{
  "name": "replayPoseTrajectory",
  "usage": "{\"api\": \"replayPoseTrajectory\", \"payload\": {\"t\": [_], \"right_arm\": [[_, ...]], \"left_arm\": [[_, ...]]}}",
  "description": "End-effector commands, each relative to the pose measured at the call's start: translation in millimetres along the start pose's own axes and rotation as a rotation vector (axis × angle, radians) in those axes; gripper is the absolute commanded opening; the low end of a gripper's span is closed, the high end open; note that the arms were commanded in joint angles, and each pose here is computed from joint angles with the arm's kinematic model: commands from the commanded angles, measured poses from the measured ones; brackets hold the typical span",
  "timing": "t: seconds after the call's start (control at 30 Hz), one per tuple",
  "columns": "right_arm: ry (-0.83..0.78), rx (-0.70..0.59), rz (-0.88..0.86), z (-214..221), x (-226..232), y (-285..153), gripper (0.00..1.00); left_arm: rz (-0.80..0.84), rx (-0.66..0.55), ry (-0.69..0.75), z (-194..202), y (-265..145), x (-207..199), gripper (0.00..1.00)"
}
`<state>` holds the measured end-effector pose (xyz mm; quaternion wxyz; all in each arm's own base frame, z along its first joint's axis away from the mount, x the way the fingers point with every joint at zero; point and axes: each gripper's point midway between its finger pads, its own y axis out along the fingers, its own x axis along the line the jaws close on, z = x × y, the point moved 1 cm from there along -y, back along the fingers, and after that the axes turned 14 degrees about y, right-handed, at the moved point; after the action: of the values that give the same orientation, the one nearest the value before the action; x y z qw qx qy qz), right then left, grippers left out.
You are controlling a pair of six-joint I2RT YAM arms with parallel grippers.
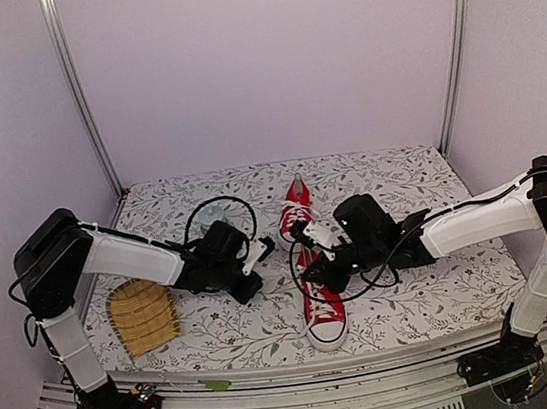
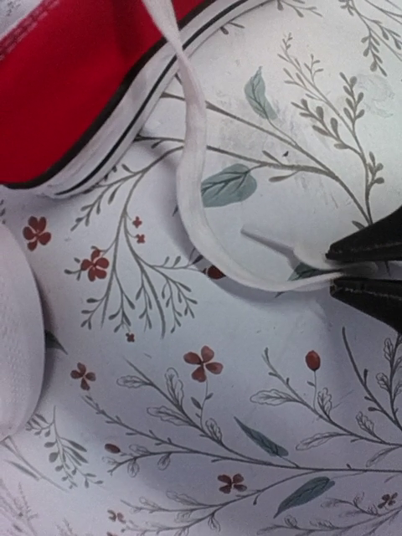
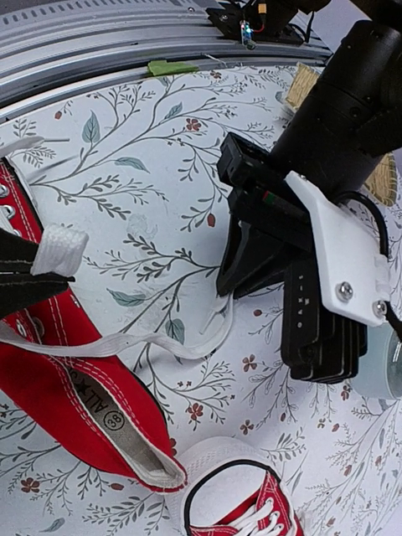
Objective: Tie the shoes
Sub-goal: Pick up the half-tied shoelace from the center of the board.
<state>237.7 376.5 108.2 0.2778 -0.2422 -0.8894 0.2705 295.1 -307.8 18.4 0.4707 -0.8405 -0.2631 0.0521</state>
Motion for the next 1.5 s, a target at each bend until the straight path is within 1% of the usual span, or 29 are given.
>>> {"api": "replayPoseTrajectory", "payload": {"t": [0.0,0.1,0.17,0.23,0.33,0.47,0.6,0.7,0.77,0.8,0.87,0.9,0.97,1.0,1.07,1.2,1.3,1.47], "right_arm": [[-0.005,-0.005,-0.008,-3,4,-5,0.01],[-0.002,-0.003,-0.006,-3,4,-5,0.01],[-0.002,-0.001,-0.011,-3,5,-4,0.01],[-0.003,0.000,-0.009,-3,5,-5,0.01],[-0.005,0.005,-0.004,-2,4,-4,0.01],[-0.005,0.008,-0.010,-1,5,-3,0.01],[-0.003,0.014,-0.012,0,5,-2,0.01],[-0.001,0.018,-0.006,1,3,-2,0.01],[0.000,0.023,-0.004,2,3,0,0.01],[0.000,0.023,-0.007,1,3,0,0.01],[0.004,0.027,-0.010,1,3,1,0.01],[0.005,0.028,-0.010,1,4,1,0.01],[0.010,0.025,-0.004,1,3,2,0.01],[0.015,0.026,-0.001,0,2,2,0.01],[0.027,0.026,-0.002,-1,3,3,0.01],[0.069,0.014,-0.024,-5,6,2,0.01],[0.097,0.006,-0.042,-9,10,1,0.01],[0.163,0.010,-0.093,-12,12,-3,0.01]], "left_arm": [[0.066,0.034,0.031,19,-6,-12,0.11],[0.079,-0.036,0.080,1,-23,-12,0.20],[0.085,-0.088,0.091,-12,-33,-8,0.22],[0.105,-0.113,0.083,-19,-38,-2,0.24],[0.132,-0.096,0.068,-18,-33,5,0.39],[0.137,-0.020,0.023,-4,-17,12,0.40],[0.152,0.040,0.015,6,-4,11,0.36],[0.218,0.030,0.019,6,-5,-3,0.38],[0.222,0.032,0.022,10,-6,-7,0.39],[0.219,0.043,0.024,14,-6,-8,0.39],[0.218,0.081,0.021,24,-3,-10,0.34],[0.229,0.099,0.023,29,-1,-13,0.27],[0.256,0.112,0.054,31,-1,-22,0.06],[0.275,0.098,0.072,28,-4,-26,0.00],[0.286,0.046,0.095,15,-14,-33,0.00],[0.268,-0.109,0.163,-19,-49,-43,0.00],[0.332,-0.206,0.287,-34,-82,-73,0.00],[0.516,-0.397,0.471,-48,-132,-132,0.00]]}}
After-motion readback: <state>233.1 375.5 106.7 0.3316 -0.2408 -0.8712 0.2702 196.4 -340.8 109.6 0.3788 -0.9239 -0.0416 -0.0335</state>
